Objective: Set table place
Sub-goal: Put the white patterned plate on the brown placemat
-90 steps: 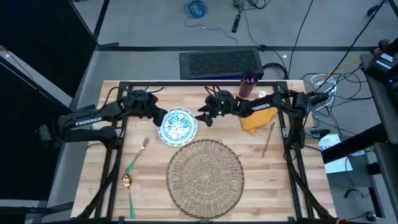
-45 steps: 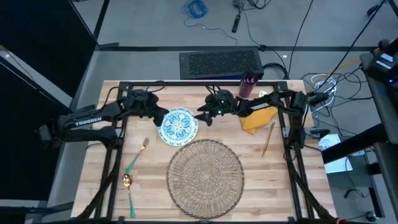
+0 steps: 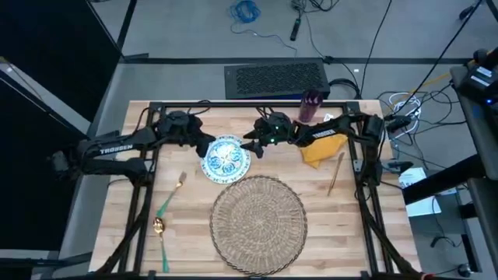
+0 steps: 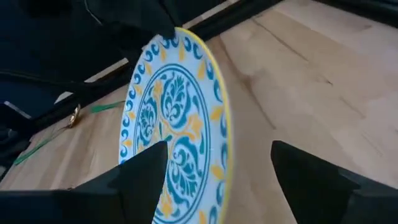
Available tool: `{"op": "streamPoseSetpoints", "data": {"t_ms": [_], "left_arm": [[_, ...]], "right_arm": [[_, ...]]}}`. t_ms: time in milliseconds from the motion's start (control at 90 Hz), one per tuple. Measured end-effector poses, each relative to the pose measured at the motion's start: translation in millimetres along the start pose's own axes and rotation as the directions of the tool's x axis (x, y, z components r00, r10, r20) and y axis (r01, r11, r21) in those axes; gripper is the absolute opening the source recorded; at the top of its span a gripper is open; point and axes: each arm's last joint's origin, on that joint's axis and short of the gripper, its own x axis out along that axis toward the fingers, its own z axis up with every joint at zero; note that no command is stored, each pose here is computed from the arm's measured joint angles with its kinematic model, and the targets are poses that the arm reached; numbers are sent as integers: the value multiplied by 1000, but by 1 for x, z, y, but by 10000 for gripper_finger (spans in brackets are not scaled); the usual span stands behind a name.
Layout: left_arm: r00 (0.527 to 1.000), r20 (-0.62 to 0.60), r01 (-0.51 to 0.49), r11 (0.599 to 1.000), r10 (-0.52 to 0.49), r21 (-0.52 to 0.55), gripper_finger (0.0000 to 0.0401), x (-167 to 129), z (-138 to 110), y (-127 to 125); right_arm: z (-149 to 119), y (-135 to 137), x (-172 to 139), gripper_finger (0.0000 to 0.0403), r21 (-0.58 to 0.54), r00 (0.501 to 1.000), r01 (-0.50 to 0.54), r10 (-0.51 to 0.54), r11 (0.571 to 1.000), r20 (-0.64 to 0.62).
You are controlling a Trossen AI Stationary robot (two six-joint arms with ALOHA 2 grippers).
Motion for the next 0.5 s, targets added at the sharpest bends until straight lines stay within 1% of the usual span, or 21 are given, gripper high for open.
{"op": "streamPoseSetpoints", "data": {"t_ms": [111, 200, 322, 422, 500], "left_arm": [[1000, 8, 9, 1000, -9, 2, 0, 0, 1, -1], [1000, 15, 13, 1000, -13, 5, 0, 0, 2, -1], [1000, 16, 14, 1000, -14, 6, 0, 0, 2, -1], [1000, 14, 13, 1000, -13, 6, 0, 0, 1, -1], [1000, 11, 11, 1000, -11, 7, 0, 0, 1, -1]], "right_arm": [[-6, -6, 12, 272, 13, 999, -30, 30, 999, -33], [-10, -9, 22, 272, 19, 998, -35, 36, 999, -46], [-8, -9, 35, 266, 2, 998, -55, 55, 998, -44], [-9, -9, 42, 247, -4, 996, -79, 79, 997, -50], [-8, -8, 43, 216, -8, 994, -88, 88, 996, -69]]}}
